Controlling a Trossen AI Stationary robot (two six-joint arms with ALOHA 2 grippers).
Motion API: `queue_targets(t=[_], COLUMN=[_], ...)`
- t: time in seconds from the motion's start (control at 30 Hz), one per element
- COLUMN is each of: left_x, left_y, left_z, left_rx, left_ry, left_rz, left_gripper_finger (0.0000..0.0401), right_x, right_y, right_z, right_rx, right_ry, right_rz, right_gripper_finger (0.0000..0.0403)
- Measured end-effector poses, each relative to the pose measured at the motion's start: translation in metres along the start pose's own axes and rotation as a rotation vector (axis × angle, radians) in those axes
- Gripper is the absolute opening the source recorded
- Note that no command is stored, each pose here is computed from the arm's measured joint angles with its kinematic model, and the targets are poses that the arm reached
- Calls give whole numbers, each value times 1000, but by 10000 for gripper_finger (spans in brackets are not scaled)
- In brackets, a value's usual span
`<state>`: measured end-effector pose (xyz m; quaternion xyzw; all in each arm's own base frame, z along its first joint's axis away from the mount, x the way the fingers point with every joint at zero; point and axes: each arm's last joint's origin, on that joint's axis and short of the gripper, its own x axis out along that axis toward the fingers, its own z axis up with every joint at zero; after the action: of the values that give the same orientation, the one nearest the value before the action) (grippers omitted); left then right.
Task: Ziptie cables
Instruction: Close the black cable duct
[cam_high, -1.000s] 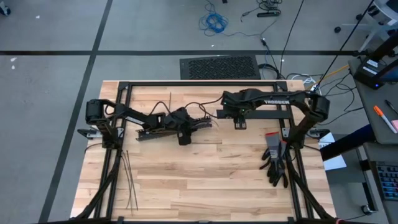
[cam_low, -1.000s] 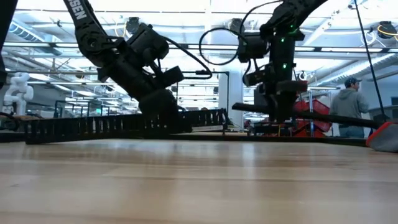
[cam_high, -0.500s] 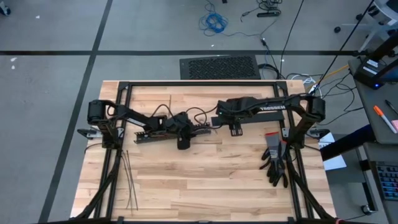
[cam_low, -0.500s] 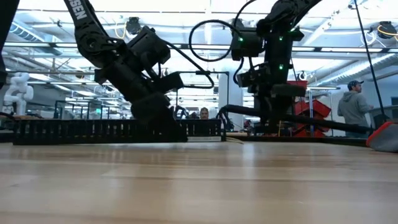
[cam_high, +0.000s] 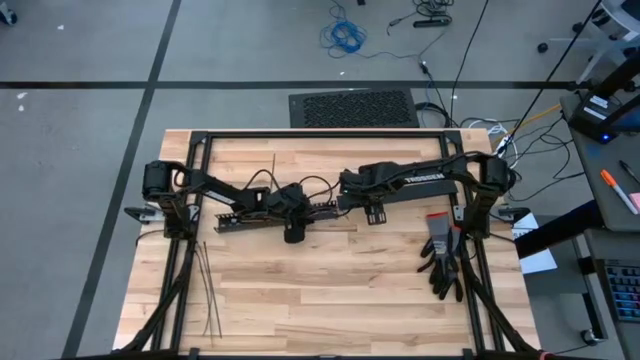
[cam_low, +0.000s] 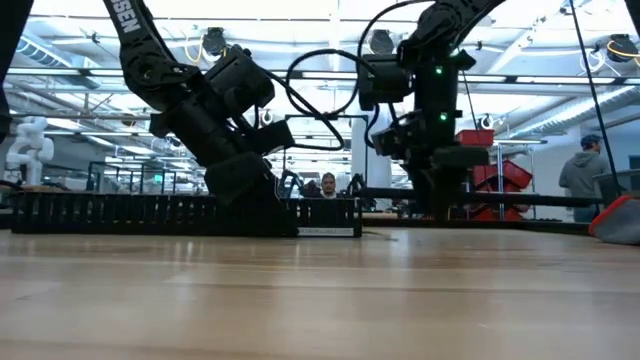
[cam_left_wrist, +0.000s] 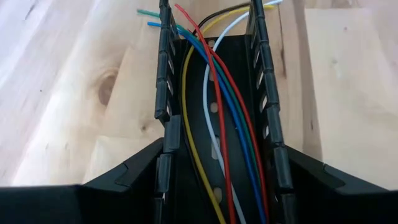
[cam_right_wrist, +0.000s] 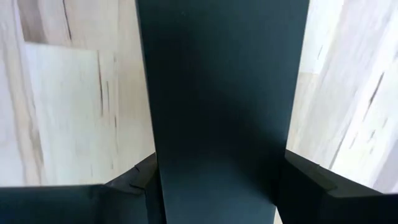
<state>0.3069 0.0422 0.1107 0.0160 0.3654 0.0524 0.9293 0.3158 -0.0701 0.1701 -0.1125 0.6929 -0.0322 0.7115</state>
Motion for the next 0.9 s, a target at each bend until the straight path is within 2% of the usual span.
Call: queue_targets(t=[0.2,0.9], left_x=[6,8], left_y=[-1,-1], left_z=[-3,-4], left_rx=[-22,-25], left_ry=[4,-2], left_rz=[1,2], left_gripper_finger=[251,251], right_x=[-10,-11], right_y=[-1,2], right_z=[12,12], right_rx=[37,101], right_ry=[-14,15], right_rz=[-4,-24], right_gripper_finger=[210,210])
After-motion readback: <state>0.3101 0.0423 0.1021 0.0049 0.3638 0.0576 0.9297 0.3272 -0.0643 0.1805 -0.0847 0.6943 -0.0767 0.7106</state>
